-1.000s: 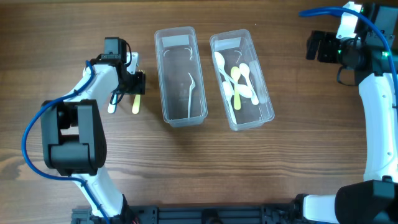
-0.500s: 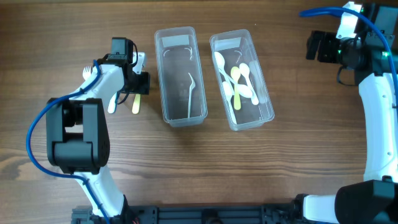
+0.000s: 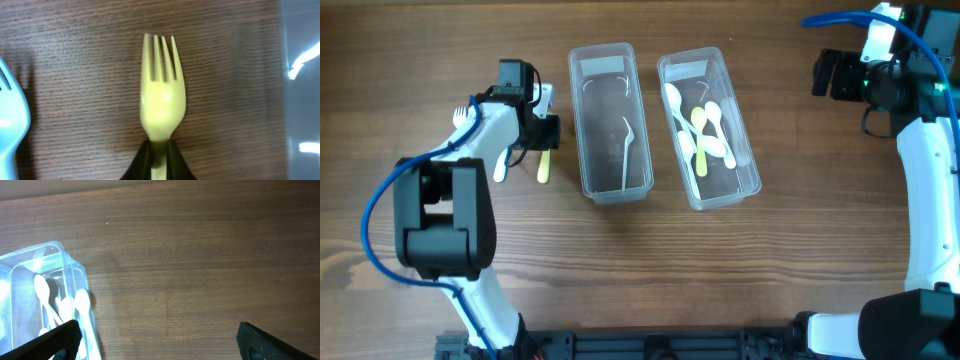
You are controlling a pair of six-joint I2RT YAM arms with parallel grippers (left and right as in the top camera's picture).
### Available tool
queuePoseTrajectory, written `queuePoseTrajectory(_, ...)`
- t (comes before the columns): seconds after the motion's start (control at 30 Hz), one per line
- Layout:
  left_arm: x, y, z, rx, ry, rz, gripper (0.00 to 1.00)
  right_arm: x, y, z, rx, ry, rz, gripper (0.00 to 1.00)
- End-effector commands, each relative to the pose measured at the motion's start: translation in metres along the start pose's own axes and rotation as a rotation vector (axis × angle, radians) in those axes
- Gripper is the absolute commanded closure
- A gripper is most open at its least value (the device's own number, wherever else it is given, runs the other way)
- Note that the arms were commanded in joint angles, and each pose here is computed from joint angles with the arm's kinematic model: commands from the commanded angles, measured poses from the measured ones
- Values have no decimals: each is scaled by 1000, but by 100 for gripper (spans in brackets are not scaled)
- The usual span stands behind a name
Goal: Pack container
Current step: 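Return the left gripper to the forks and grasp the cream fork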
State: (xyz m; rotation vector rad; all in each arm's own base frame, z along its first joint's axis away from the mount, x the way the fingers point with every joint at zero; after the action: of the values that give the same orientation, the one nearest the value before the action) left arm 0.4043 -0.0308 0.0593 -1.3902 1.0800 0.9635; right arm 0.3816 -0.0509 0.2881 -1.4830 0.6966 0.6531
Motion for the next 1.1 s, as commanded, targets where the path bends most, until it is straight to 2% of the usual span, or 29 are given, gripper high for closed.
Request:
queuePoseTrajectory(0.0,16,12,4,-3,-28,56,96,-2,-3,0,5,7,-11,0)
queuePoseTrajectory(0.17,-5,5,15,-54,-154,40,96,-2,-3,0,5,7,-11,0)
queuePoseTrajectory(0.53,-95,-26,6,-78,-131,-176,96,-2,-3,0,5,7,-11,0)
queuePoseTrajectory(0.63,-115,-28,4,-77,-120,-227,85,-2,-3,0,6,7,-11,0)
queuePoseTrajectory(0.67,-118,-28,2,-75,-108,-233,71,-2,-3,0,5,7,-11,0)
queuePoseTrajectory(0.7,-119,-27,1,-74,-94,-231,61,-2,-3,0,6,7,-11,0)
queuePoseTrajectory(0.73,-119,-27,0,-73,-90,-226,55,-2,-3,0,6,7,-11,0)
queuePoseTrajectory(0.8,-114,-23,0,-73,-90,-198,51,-2,-3,0,5,7,-11,0)
queuePoseTrajectory(0.9,-105,-16,0,-63,-88,-145,37,-2,-3,0,6,7,-11,0)
queuePoseTrajectory(1.07,-87,-7,-5,13,-88,-85,34,-2,-3,0,6,7,-11,0)
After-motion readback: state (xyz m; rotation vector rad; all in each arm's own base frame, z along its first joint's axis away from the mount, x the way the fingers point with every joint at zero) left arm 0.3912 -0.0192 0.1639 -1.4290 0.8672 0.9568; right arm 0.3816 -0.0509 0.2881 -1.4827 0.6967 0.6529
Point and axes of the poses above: each gripper's point midway between its finger pads, its own x axis out along the fingers, its own z axis along the line the jaws close on, y = z × x, the point moved 6 cm from there along -x, back along the fingers, and after that the axes turned 5 degrees about -x, right-handed, at the moved point
